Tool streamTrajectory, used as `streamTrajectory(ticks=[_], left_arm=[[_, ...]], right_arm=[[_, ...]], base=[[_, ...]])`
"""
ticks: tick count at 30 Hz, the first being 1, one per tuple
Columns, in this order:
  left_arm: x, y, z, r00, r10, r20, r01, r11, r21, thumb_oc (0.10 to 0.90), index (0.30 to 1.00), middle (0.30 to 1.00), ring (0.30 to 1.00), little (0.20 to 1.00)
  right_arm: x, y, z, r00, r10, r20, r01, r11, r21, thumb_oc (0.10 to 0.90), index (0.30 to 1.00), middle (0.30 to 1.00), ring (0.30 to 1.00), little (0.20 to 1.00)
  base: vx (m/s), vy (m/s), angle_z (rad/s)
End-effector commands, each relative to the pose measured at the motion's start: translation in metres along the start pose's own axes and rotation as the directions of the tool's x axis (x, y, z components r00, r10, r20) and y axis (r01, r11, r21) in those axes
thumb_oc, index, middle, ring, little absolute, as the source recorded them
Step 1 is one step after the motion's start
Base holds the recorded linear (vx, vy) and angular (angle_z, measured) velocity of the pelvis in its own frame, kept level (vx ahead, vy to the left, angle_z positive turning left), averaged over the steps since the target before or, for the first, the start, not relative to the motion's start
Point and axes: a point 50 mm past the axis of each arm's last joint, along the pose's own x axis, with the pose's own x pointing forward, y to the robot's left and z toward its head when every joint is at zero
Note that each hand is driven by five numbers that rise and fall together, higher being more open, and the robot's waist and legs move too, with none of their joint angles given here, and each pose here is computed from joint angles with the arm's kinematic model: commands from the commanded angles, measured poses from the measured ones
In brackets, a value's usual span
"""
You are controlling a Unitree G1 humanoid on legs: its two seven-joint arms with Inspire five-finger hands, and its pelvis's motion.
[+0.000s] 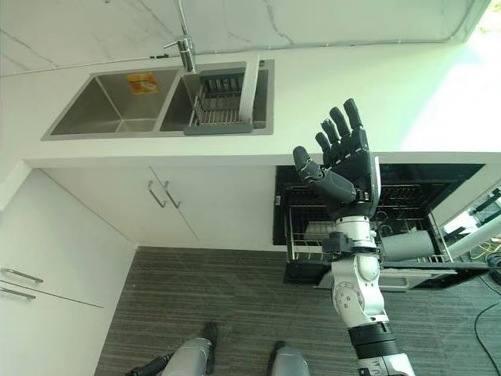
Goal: Place the dishes in the dishwasher.
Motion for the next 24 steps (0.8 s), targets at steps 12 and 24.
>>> streamTrajectory(ticks=[12, 24], left_arm=[[-0.010, 0.026, -0.047, 0.982, 0.083, -0.170, -0.071, 0.995, 0.075, 0.800, 0.900, 0.900, 0.900, 0.900], [-0.009, 0.019, -0.057, 0.983, 0.059, -0.176, -0.045, 0.996, 0.080, 0.800, 0.900, 0.900, 0.900, 0.900]], right_arm=[[0.009, 0.037, 0.018, 0.960, 0.231, 0.161, -0.249, 0.963, 0.102, 0.800, 0.900, 0.900, 0.900, 0.900], [0.020, 0.042, 0.022, 0.946, 0.294, 0.137, -0.304, 0.951, 0.057, 0.800, 0.900, 0.900, 0.900, 0.900]], base=[[0.11, 0.171, -0.85], [0.14, -0.123, -0.05]])
